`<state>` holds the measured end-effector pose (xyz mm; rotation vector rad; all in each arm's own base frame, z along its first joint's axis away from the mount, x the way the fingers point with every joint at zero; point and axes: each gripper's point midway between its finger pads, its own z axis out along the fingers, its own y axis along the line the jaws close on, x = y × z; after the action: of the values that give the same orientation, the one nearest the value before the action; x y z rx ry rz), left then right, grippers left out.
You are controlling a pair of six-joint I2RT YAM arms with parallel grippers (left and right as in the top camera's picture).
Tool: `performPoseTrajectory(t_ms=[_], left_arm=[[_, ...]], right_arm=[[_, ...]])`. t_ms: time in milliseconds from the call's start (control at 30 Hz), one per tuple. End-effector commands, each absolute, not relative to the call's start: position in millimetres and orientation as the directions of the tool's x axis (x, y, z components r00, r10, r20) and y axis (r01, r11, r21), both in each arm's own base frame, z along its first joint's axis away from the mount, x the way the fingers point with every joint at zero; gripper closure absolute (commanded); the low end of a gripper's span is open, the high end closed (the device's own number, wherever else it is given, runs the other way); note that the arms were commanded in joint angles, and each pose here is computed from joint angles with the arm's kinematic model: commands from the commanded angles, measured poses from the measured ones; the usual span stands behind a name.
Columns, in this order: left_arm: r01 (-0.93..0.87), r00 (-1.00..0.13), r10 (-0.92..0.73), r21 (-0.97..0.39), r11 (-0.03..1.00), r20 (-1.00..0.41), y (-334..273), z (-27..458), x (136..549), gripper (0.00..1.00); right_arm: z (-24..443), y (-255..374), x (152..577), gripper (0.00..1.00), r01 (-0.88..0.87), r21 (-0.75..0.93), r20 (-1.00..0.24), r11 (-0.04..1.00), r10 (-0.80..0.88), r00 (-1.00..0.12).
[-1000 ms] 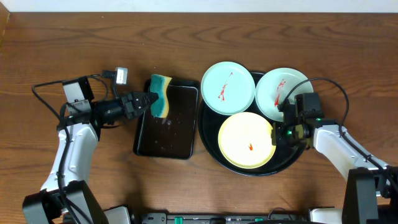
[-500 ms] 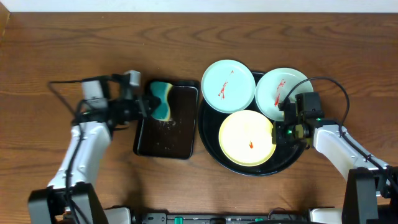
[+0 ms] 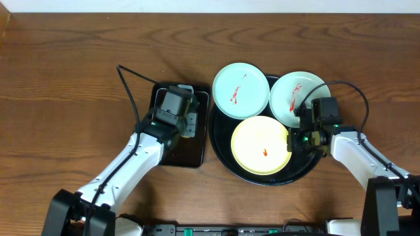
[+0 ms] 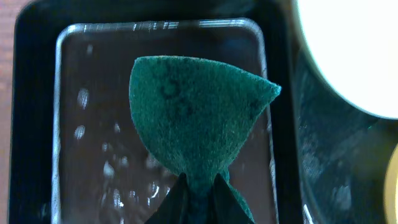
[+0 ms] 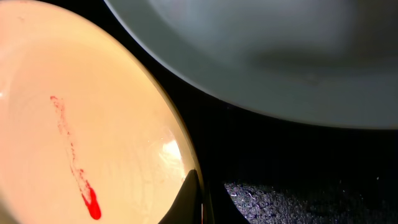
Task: Clean dirty plates on tray and stack at the side
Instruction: 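Scrub the yellow plate with the sponge in the left gripper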
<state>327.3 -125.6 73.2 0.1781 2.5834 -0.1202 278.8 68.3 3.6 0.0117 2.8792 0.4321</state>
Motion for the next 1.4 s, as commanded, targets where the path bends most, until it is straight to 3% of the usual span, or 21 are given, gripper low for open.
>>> performPoseTrajectory(t_ms=[0,100,300,567,867,1100,1267,1367], left_arm=[[0.137,-0.820,0.080,-0.060,0.989,-0.567,-136.6,99.5,339.2,0.93],[0.153,-0.825,0.071,-0.101,0.983,-0.561,-152.4,112.9,337.4,0.93],[0.341,-0.818,0.079,-0.370,0.864,-0.570,-239.0,138.5,317.4,0.93],[0.286,-0.866,-0.014,-0.517,0.806,-0.500,-308.2,120.8,300.7,0.93],[0.113,-0.945,-0.108,-0.617,0.779,-0.309,-359.4,67.8,272.3,0.93],[0.070,-0.958,-0.108,-0.580,0.811,-0.267,-367.7,23.2,265.6,0.93],[-0.049,-0.927,-0.167,-0.333,0.942,-0.336,-307.1,-11.8,281.7,0.93],[-0.116,-0.914,-0.210,-0.272,0.955,-0.348,-277.9,-10.7,293.8,0.93]], right_arm=[[5.4,66.8,285.4,0.99,-0.022,0.263,-0.240,0.964,0.043,-0.970],[5.4,66.8,285.5,0.99,-0.022,0.263,-0.240,0.964,0.043,-0.970],[5.4,66.8,285.6,0.99,-0.022,0.263,-0.240,0.964,0.043,-0.970],[5.3,66.7,285.0,0.99,-0.021,0.263,-0.238,0.965,0.043,-0.970],[5.3,67.1,285.1,0.99,-0.023,0.263,-0.239,0.964,0.042,-0.970],[5.4,67.1,285.5,0.99,-0.023,0.263,-0.240,0.964,0.042,-0.970],[5.4,67.1,285.4,0.99,-0.023,0.263,-0.240,0.964,0.042,-0.970],[5.4,67.1,285.4,0.99,-0.023,0.263,-0.240,0.964,0.042,-0.970]])
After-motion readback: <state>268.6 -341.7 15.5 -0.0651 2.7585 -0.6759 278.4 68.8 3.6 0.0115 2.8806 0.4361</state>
